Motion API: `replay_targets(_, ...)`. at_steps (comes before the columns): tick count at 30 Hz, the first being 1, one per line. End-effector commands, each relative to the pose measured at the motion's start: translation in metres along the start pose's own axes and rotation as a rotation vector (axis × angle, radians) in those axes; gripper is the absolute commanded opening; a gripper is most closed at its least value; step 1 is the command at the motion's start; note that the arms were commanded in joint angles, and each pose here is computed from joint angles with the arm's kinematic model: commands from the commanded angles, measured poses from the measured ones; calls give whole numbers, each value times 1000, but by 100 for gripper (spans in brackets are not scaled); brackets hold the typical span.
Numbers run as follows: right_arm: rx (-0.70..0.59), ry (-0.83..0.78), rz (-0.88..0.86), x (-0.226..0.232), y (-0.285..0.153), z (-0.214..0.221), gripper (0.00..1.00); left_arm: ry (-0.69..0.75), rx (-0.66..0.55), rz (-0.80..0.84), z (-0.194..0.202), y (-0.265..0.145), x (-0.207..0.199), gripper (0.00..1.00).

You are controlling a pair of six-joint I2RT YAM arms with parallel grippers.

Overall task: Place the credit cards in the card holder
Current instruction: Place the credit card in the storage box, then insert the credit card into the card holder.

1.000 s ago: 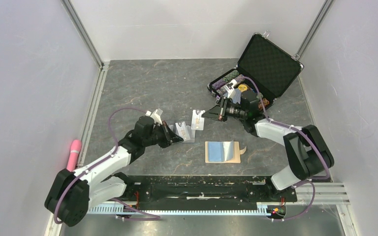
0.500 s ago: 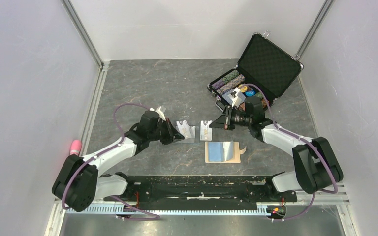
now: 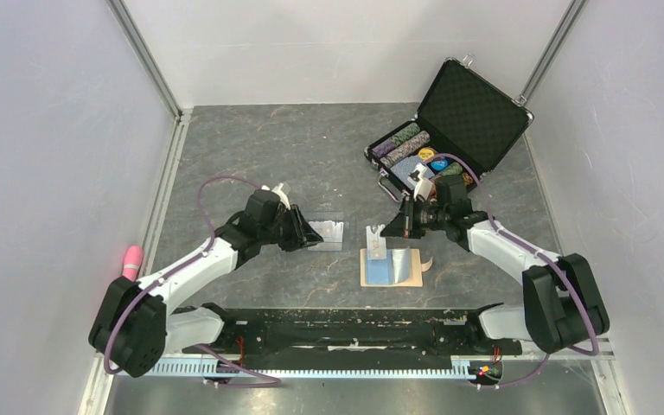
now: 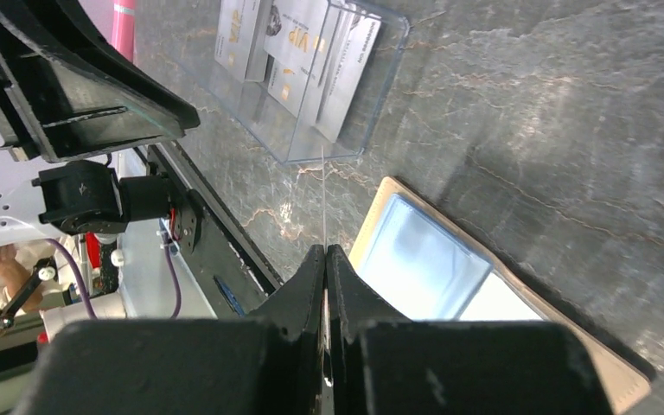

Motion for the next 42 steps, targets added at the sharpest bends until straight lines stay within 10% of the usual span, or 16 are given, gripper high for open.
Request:
replay_targets(1, -19, -11, 4, -3, -16, 2, 0, 106, -26, 55, -14, -11, -22, 35)
replay_targets(19, 40, 129, 192, -47, -47, 31, 0, 451, 303, 4, 50, 41, -81, 16)
replay_targets(42, 115, 210, 161, -54, -36, 37, 0, 547, 525, -178, 87, 89, -54, 2)
Point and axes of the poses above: each gripper's point midway between its finger pads, its own y axis out along the fingers, its own x axis along the line the jaws close on, z = x × y, the point moved 5 cm from there along -y, back along the fingers, and after that the axes turned 7 degrees about y, right-handed, at the moved point
